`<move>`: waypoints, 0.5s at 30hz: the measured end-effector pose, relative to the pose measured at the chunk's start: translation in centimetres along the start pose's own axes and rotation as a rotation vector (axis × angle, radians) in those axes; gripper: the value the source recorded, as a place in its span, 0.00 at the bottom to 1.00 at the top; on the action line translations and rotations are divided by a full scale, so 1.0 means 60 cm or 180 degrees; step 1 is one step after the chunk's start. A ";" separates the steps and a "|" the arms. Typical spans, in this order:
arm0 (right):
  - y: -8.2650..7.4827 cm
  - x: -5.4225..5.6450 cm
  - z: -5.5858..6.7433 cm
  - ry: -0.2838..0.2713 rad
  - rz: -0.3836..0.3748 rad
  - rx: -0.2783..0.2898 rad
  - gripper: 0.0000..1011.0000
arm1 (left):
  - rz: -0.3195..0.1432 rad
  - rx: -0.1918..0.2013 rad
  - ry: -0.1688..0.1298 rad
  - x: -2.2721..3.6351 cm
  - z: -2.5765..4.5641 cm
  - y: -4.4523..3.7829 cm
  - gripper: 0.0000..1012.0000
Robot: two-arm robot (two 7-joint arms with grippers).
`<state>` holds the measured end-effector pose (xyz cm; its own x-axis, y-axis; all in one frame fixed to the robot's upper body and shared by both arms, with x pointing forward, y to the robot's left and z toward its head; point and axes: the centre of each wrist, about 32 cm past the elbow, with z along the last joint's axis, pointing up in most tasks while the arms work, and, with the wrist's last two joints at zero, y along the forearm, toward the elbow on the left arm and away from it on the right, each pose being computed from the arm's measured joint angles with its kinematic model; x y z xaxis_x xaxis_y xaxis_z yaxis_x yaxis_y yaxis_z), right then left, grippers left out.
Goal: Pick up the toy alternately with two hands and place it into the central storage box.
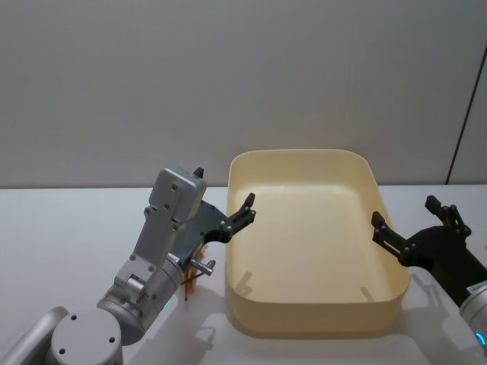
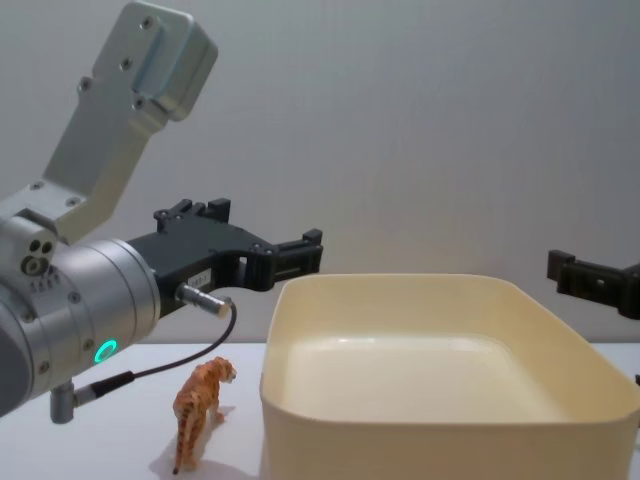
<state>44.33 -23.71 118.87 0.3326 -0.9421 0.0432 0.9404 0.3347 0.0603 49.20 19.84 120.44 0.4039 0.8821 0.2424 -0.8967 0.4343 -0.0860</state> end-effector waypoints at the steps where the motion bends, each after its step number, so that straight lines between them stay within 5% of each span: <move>1: 0.000 0.000 0.000 0.0000 0.0000 0.0000 0.99 | 0.0000 0.0000 0.0000 0.0000 0.000 0.000 0.99; 15: 0.000 0.000 0.000 0.0000 0.0000 0.0000 0.99 | 0.0000 0.0000 0.0000 0.0000 0.000 0.000 0.99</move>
<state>44.33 -23.71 118.87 0.3326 -0.9421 0.0432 0.9404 0.3348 0.0603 49.20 19.84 120.44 0.4040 0.8821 0.2425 -0.8967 0.4343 -0.0860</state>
